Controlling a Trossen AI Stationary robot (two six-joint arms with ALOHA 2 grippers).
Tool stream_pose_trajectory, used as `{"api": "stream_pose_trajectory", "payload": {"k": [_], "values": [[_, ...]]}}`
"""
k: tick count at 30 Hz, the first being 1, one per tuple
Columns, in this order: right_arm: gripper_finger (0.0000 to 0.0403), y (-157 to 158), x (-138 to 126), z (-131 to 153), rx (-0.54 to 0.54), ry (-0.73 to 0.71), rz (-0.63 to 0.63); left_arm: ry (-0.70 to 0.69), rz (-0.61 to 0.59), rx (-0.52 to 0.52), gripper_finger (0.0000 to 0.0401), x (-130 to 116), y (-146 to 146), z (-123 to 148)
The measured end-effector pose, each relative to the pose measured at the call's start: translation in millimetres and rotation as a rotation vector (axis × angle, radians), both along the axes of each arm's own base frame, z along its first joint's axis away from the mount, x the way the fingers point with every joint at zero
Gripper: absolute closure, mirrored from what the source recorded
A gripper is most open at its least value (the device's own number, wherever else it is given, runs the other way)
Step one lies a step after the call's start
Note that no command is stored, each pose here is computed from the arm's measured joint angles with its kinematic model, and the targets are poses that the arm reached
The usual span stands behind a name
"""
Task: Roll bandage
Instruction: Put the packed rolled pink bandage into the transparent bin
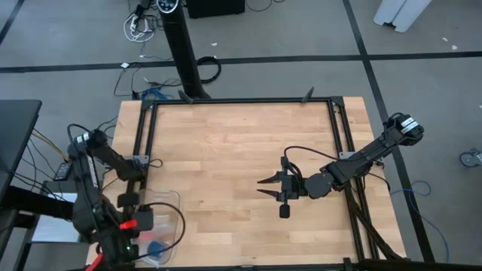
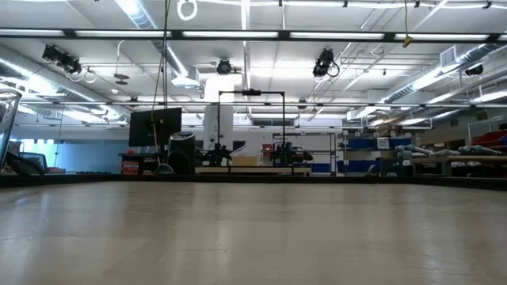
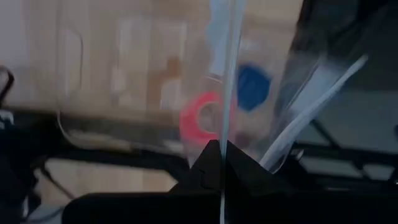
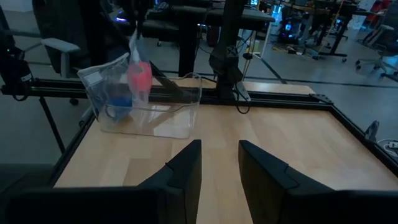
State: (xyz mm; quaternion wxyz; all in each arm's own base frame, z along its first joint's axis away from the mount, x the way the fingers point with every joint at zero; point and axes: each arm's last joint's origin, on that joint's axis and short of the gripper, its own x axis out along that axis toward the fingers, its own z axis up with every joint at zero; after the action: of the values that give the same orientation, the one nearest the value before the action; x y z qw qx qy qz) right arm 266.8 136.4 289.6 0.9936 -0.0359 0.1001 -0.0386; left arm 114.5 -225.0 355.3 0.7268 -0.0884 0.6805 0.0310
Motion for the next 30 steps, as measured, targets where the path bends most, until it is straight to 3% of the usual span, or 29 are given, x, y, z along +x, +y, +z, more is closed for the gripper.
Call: {"api": "stream_pose_trajectory", "payload": {"k": [7, 19, 30], "values": [[0.0296, 0, 0, 0, 0.002, 0.002, 0.000, 0.117, -0.059, 0.066, 0.0399, -6, 0, -28], [0.0296, 0, 0, -1, 0.024, 0.007, -0.006, 0.157, -0.366, 0.136, 0.0399, 3, -17, -48], [0.0296, -1, 0, -2, 0.036, 0.010, -0.011, 0.107, -0.668, 0.174, 0.0399, 17, -41, -51]]}}
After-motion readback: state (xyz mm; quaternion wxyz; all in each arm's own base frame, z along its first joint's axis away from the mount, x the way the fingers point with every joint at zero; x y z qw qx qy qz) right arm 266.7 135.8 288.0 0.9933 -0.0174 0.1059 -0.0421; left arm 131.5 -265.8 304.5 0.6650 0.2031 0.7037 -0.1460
